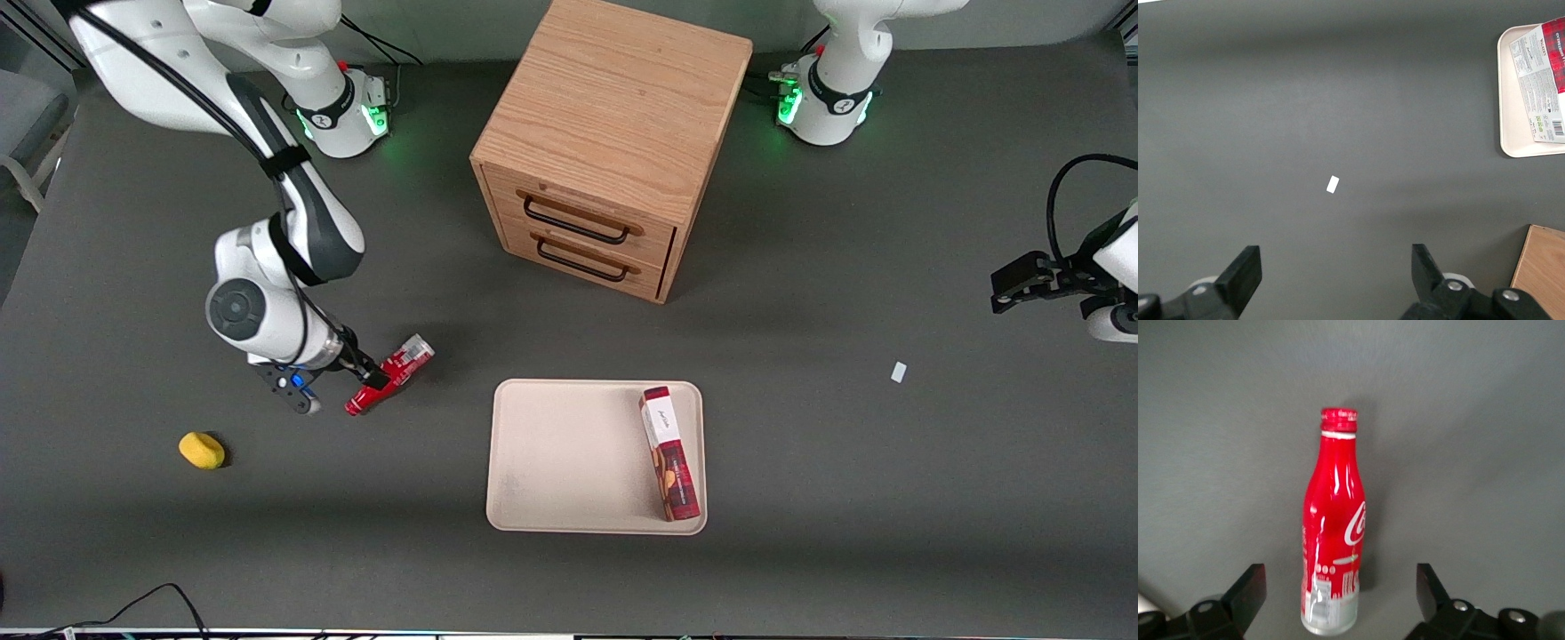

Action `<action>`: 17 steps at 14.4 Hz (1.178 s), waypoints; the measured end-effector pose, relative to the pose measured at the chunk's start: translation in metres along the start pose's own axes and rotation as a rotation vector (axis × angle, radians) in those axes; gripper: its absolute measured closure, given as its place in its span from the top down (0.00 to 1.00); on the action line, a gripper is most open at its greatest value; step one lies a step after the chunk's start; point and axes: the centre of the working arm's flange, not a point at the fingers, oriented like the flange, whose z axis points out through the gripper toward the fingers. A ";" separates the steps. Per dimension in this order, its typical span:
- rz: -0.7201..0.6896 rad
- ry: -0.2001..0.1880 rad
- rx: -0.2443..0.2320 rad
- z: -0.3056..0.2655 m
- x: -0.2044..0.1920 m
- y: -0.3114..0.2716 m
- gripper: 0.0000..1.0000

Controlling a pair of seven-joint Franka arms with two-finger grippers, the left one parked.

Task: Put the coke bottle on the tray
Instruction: 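Close the right gripper around the bottle's body, then lift the bottle and turn it upright with the right gripper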

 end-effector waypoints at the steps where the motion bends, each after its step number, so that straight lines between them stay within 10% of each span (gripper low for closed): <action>1: 0.005 -0.010 -0.007 0.014 0.000 -0.001 1.00; 10: 0.017 0.003 0.034 0.071 0.000 -0.001 1.00; 14: 0.017 0.003 0.041 0.078 -0.001 -0.001 0.59; 17: 0.018 0.002 0.040 0.080 -0.001 -0.001 0.54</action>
